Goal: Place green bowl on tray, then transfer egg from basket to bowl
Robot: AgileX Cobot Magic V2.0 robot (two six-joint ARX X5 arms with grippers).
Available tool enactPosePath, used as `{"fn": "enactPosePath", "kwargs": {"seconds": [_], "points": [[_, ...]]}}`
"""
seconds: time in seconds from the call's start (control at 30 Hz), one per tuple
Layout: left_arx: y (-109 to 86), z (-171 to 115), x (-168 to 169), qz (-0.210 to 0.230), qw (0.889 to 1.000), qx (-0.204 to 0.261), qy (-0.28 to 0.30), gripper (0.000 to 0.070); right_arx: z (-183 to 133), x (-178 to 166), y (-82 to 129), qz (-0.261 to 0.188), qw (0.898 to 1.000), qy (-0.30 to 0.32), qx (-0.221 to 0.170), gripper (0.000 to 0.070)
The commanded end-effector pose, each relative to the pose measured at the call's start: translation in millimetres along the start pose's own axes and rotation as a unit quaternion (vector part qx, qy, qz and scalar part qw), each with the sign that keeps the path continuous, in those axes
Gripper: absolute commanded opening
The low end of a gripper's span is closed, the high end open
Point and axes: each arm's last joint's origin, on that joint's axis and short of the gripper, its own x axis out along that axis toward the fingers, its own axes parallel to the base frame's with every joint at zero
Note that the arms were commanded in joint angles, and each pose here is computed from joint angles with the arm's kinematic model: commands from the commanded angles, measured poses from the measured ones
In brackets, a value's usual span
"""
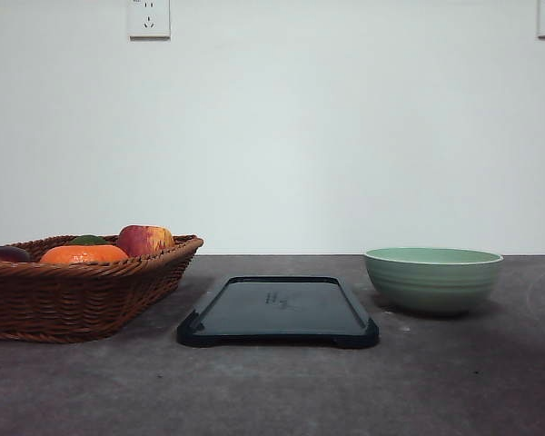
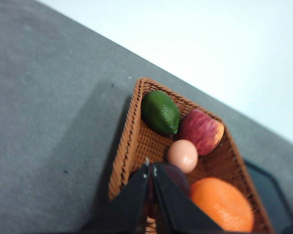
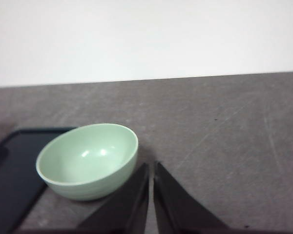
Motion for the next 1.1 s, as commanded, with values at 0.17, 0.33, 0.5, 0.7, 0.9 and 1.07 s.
{"fn": "enactPosePath", "kwargs": {"seconds": [0.17, 0.33, 0.5, 0.7, 0.9, 1.07], "points": [[-4.2, 7, -1, -0.019, 0.992, -0.125, -0.024, 0.0, 7, 0, 2, 0.016, 0.983, -0.038, 0.176, 0.0009], [-12.7, 21, -3, -0.071, 0.986, -0.123, -0.09, 0.0, 20, -2, 3, 0.038, 0.976, -0.097, 0.189, 0.0007], [-22.7, 37, -10, -0.098, 0.981, -0.112, -0.127, 0.0001, 31, -5, 5, 0.044, 0.975, -0.113, 0.188, 0.0006], [-38.6, 63, -20, -0.061, 0.993, -0.009, -0.099, 0.0001, 51, -8, 9, 0.043, 0.983, -0.073, 0.16, 0.0006], [-52.8, 87, -17, -0.024, 0.999, 0.023, -0.042, 0.0001, 72, -3, 14, 0.047, 0.992, -0.005, 0.117, 0.0006], [-65.1, 103, -6, -0.028, 0.997, 0.074, 0.016, 0.0001, 85, 10, 17, 0.064, 0.994, 0.046, 0.074, 0.0006]]}}
